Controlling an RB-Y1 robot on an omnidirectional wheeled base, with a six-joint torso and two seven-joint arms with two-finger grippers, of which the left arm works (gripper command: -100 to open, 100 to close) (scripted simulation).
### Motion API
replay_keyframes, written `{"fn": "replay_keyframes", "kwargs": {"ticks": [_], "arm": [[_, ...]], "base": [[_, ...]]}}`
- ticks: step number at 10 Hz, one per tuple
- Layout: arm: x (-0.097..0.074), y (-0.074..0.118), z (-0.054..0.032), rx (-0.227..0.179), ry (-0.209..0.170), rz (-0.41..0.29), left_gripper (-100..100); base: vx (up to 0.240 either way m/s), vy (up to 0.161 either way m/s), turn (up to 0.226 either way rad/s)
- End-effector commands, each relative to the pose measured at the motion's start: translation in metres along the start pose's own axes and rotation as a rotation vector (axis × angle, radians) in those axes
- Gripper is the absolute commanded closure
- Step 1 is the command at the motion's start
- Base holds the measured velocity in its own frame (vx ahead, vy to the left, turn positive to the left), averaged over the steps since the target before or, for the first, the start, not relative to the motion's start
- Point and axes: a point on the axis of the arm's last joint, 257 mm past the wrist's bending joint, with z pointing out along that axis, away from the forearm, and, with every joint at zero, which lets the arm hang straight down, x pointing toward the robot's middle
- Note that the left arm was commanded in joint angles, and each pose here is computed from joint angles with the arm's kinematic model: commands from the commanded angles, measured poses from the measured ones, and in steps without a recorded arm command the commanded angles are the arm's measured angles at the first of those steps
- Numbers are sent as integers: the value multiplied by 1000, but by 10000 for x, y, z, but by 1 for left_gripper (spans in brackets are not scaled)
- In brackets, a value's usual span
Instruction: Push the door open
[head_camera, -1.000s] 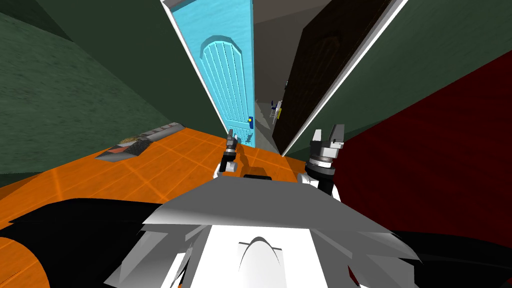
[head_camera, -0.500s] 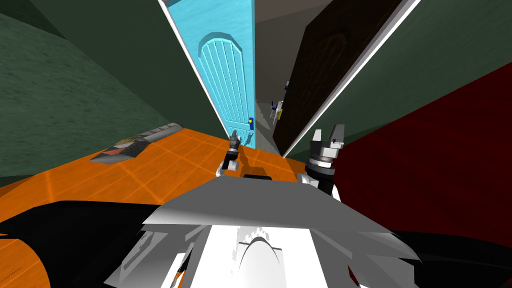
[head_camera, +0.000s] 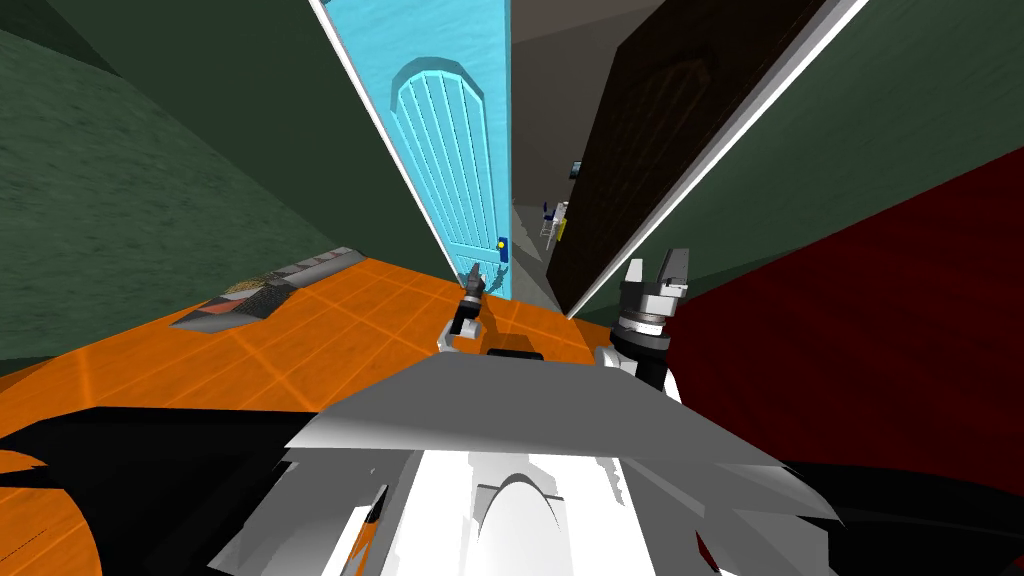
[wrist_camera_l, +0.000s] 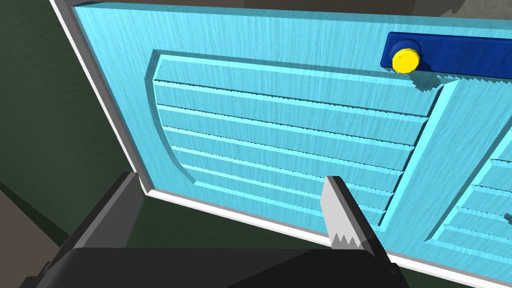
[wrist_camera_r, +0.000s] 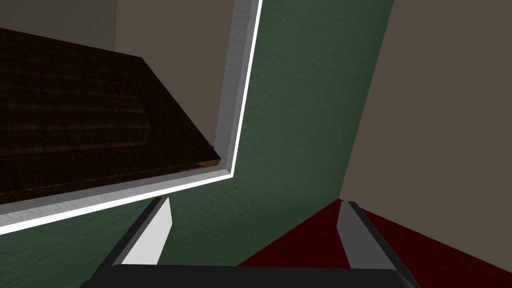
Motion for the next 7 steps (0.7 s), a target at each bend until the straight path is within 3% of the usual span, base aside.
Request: {"fn": "replay_keyframes", "kwargs": {"ticks": [1, 7], "arm": [[7, 70, 11, -8, 5, -4, -100], [158, 472, 107, -81, 48, -31, -100]], "base": [[59, 24, -4], [90, 30, -6]]}}
